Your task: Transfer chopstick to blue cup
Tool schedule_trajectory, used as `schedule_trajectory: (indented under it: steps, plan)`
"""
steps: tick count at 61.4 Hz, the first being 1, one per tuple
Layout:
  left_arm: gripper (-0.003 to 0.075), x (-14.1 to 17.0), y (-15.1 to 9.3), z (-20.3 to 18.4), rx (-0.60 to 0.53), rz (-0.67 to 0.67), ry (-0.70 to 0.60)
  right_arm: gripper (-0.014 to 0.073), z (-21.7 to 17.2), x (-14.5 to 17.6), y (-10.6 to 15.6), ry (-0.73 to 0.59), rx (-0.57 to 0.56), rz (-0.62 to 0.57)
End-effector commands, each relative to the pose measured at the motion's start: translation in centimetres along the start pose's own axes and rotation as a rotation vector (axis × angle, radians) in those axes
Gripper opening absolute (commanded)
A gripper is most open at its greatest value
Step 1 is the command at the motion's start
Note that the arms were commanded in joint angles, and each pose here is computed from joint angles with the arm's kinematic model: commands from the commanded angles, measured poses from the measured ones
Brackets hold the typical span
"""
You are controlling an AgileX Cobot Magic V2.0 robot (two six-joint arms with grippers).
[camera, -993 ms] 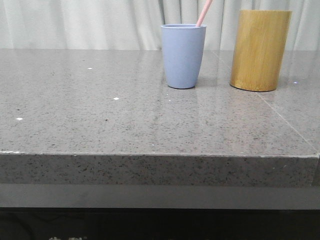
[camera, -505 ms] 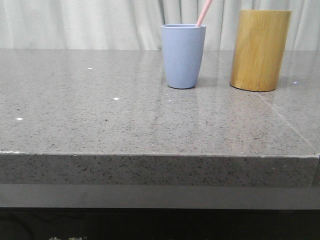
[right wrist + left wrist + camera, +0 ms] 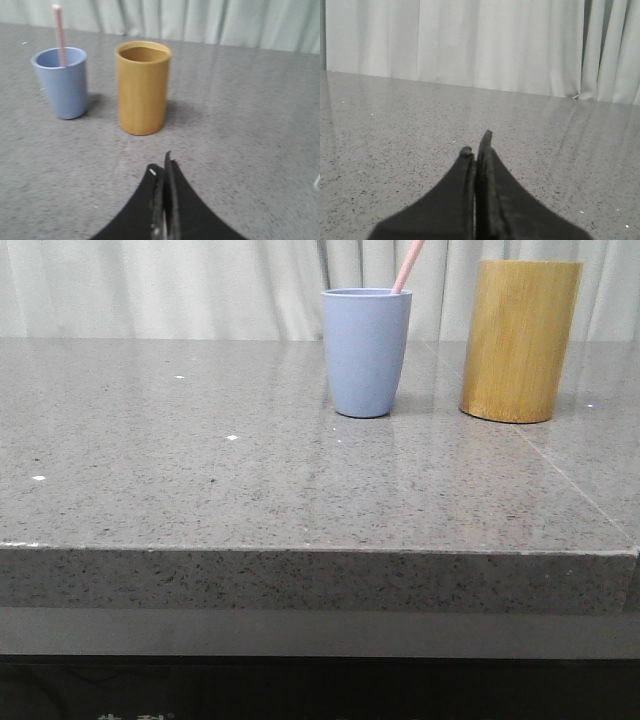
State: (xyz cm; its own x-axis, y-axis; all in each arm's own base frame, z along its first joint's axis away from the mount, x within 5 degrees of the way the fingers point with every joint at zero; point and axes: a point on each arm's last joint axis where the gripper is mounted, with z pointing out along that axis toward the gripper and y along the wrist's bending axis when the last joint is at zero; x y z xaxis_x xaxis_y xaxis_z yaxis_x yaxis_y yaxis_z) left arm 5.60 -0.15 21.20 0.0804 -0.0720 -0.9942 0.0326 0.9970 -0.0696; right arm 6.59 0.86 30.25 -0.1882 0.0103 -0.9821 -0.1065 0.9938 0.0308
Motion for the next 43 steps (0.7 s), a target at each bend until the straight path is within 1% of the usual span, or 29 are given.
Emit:
schedule_trajectory:
  steps: [1,12,20,24,43]
  plan:
    - [-0.0019,-0.3,0.0,-0.2,-0.001,-0.015,-0.082,-0.0068,-0.2,1.8,-0.5,-0.188,0.064,-0.010]
    - [-0.0019,-0.3,0.0,-0.2,-0.001,-0.015,-0.082,-0.0068,0.1,6.8,-0.9,-0.298,0.092,-0.008]
    - [-0.0019,-0.3,0.0,-0.2,-0.001,-0.015,-0.082,-0.0068,0.6,9.2,-1.0,-0.322,0.097,0.018]
    - [-0.0019,-0.3,0.0,-0.2,-0.001,-0.015,-0.082,-0.0068,0.5,9.4,-1.0,-0.305,0.088,0.019]
    - [-0.0019,-0.3,0.0,-0.2,-0.001,-0.015,-0.081,-0.0068,0.5,9.4,-1.0,-0.301,0.091,0.019]
